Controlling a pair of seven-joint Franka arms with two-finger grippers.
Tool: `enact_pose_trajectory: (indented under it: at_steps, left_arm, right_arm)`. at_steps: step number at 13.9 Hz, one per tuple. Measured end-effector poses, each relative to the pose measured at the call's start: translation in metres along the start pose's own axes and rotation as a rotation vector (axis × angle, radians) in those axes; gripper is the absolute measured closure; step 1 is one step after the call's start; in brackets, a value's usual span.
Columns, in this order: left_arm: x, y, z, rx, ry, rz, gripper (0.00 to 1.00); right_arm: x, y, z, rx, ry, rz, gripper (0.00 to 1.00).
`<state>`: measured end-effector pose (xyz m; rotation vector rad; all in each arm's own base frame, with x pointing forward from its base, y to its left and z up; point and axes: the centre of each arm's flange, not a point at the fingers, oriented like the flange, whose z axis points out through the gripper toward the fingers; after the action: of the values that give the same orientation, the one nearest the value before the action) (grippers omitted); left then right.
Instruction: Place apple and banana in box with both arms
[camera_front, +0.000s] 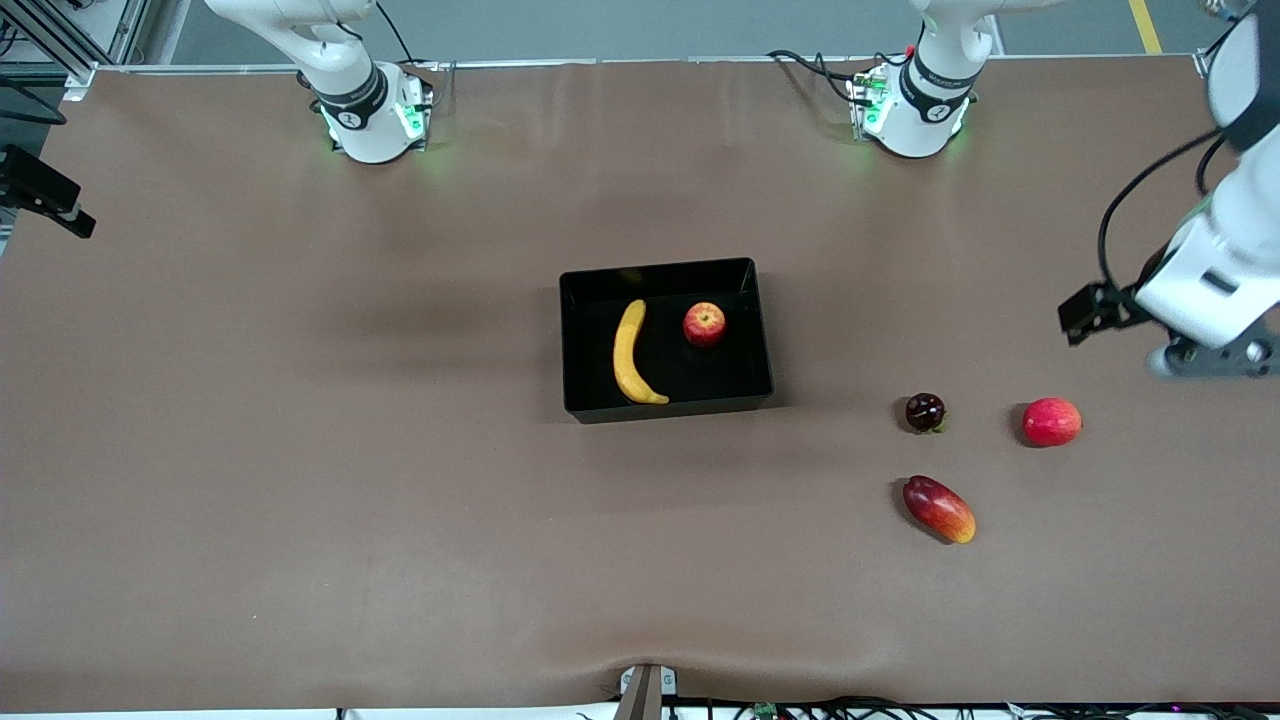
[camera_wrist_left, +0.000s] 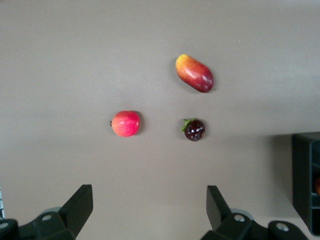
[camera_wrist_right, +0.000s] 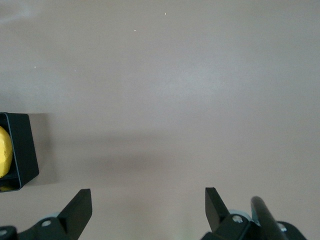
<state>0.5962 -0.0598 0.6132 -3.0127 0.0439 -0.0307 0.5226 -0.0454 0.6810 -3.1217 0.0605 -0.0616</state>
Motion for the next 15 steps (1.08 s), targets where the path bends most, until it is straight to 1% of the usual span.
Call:
enact_pose_trajectory:
  at_steps: [1,3,7,11,15]
  left_arm:
    - [-0.011,-0.005,-0.008,-0.013,0.005,-0.001,0.00]
    - [-0.032,-0.004,-0.020,-0.014,0.015,0.001,0.00]
    - [-0.065,-0.007,-0.030,-0.027,0.014,0.036,0.00]
    - [-0.073,-0.017,-0.033,-0.031,0.016,0.024,0.00]
    - [-0.074,-0.007,-0.034,-0.038,0.018,0.034,0.00]
  right_arm:
    - [0.000,0.000,0.000,0.000,0.000,0.000,0.00]
    - [0.000,0.000,0.000,0.000,0.000,0.000,0.00]
    - [0.000,0.000,0.000,0.000,-0.001,0.000,0.00]
    - [0.000,0.000,0.000,0.000,-0.001,0.000,0.00]
    - [0.000,0.000,0.000,0.000,-0.002,0.000,0.00]
